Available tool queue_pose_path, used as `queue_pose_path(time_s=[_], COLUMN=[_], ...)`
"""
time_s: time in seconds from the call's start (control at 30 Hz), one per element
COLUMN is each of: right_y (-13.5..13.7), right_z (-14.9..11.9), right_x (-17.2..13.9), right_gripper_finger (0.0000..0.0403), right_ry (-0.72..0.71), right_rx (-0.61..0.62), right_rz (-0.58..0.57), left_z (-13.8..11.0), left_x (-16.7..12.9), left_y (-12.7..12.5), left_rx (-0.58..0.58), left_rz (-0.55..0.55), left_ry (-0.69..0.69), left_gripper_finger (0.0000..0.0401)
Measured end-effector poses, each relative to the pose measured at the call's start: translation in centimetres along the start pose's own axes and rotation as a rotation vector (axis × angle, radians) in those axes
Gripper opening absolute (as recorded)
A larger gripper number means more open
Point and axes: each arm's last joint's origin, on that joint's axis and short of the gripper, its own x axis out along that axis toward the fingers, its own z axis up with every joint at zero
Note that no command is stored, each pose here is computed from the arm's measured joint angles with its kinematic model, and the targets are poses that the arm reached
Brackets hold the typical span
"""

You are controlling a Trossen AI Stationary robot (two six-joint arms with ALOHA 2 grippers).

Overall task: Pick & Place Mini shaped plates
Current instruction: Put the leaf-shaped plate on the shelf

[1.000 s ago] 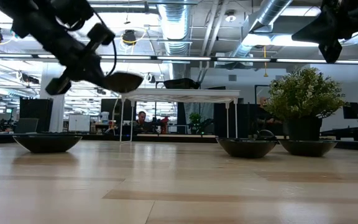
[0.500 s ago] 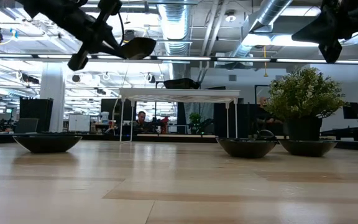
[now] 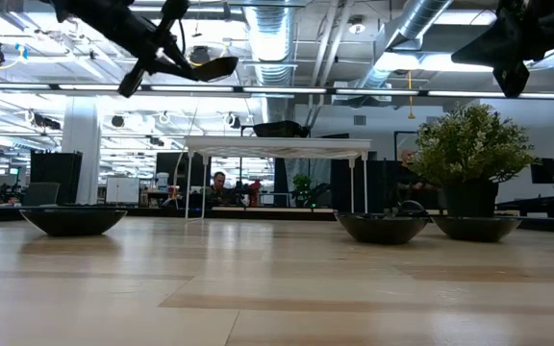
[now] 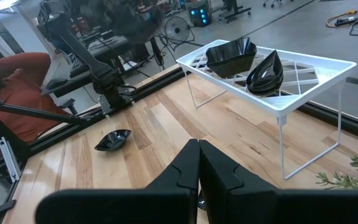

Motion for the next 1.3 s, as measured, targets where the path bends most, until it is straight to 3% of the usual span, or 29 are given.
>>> queue_pose_path(time_s=[0.33, 0.83, 1.3], right_y=[0.0, 0.0, 0.0], right_z=[0.0, 0.0, 0.0], right_x=[0.0, 0.0, 0.0], right_gripper_finger=[0.0001, 0.0001, 0.0001], right_ry=[0.0, 0.0, 0.0], right_rx=[0.001, 0.001, 0.001], right_rz=[0.0, 0.0, 0.001], left_z=[2.8, 7.0, 6.7], left_x=[1.2, 5.7, 8.7], left_y=[-0.5, 0.6, 2.6], left_rx=[0.043, 0.088, 0.075], left_rz=[0.062, 0.281, 0.341], left_ry=[-0.054, 0.096, 0.195], left_gripper_finger=[0.0004, 0.0004, 0.0004])
